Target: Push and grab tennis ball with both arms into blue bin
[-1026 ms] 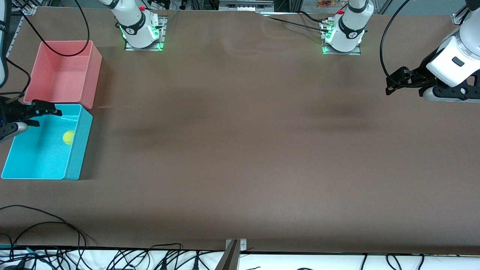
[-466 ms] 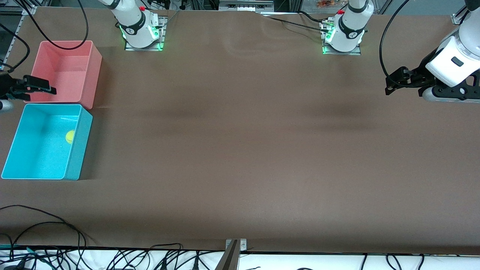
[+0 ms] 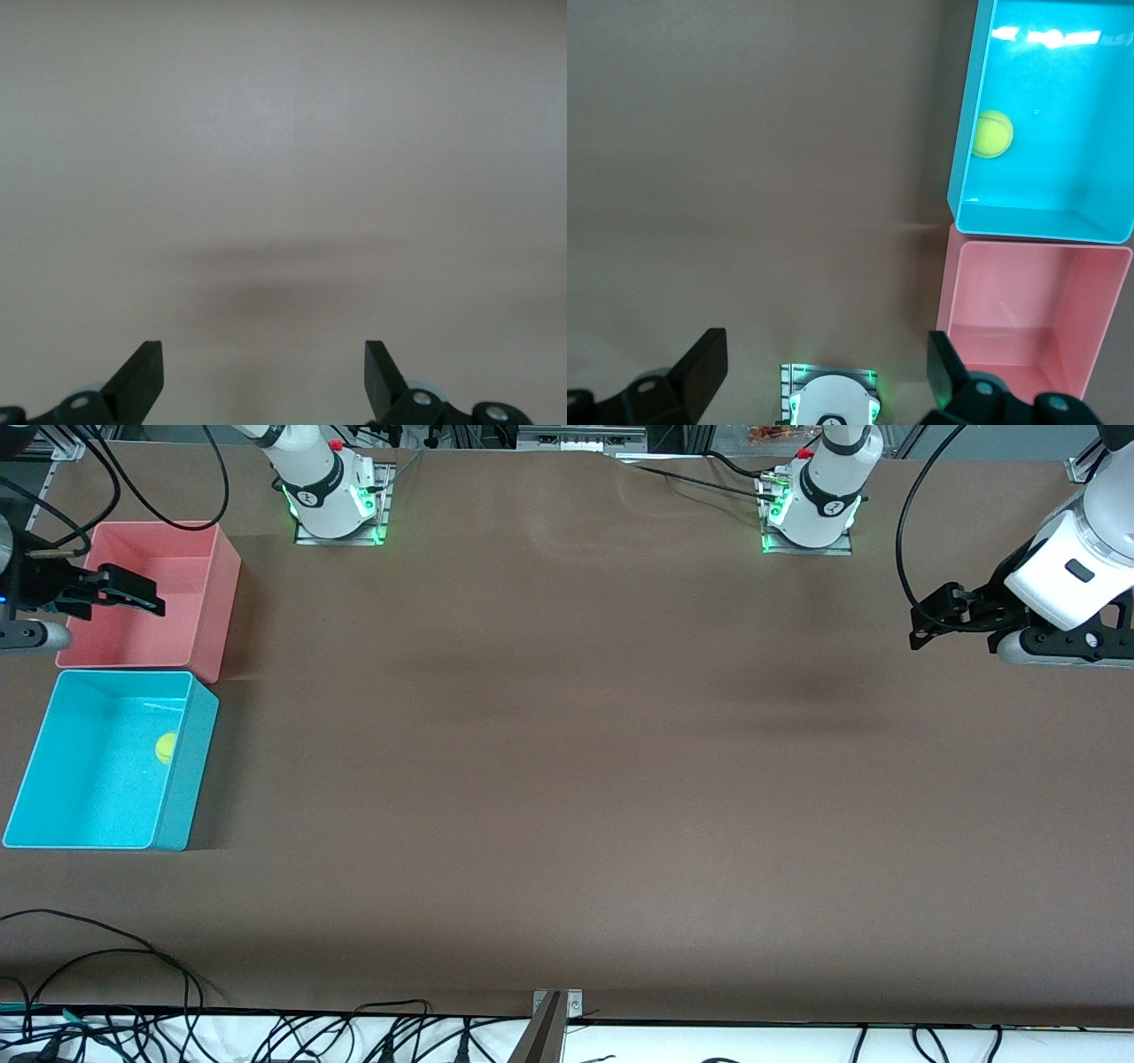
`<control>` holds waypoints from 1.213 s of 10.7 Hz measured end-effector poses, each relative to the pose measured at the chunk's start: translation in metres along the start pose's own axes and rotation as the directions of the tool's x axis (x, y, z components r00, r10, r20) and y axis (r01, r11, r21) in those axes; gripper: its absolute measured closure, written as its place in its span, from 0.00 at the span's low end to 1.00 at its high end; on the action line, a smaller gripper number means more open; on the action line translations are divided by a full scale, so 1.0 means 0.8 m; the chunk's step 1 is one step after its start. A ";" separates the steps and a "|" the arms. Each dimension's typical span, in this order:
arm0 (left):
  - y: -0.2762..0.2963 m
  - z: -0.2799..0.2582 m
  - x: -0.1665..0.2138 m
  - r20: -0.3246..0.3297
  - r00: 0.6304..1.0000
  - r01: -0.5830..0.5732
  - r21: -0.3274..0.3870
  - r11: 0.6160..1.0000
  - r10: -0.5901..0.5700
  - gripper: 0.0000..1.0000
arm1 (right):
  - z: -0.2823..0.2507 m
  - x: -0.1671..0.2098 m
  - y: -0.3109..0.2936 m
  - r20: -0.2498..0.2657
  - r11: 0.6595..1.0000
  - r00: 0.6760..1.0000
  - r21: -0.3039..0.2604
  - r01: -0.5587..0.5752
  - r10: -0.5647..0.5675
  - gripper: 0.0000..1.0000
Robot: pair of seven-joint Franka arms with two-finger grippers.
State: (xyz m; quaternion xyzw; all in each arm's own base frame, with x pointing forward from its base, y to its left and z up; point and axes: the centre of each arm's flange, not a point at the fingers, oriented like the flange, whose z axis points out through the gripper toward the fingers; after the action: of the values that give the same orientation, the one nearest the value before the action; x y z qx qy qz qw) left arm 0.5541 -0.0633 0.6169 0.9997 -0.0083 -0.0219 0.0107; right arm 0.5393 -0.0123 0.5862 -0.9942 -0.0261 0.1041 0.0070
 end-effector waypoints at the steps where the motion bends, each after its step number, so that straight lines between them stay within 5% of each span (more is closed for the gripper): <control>1: 0.000 0.000 0.000 0.000 1.000 0.001 0.000 1.000 -0.001 0.00 | -0.001 0.004 -0.010 -0.017 1.000 1.000 -0.010 -0.007 0.007 0.00; 10: -0.005 0.000 0.000 0.001 1.000 0.008 0.000 1.000 -0.008 0.00 | -0.047 -0.035 0.054 -0.119 0.995 0.988 0.011 -0.095 0.095 0.00; 13: -0.007 0.001 0.000 0.003 1.000 0.010 0.000 1.000 -0.010 0.00 | -0.036 -0.030 0.041 -0.100 0.997 0.992 0.007 -0.081 0.081 0.00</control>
State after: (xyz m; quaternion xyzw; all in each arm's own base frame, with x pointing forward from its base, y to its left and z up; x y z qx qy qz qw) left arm 0.5545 -0.0577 0.6159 0.9997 -0.0032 -0.0233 0.0105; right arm 0.5234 -0.0465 0.6189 -0.9984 0.0149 0.0544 0.0057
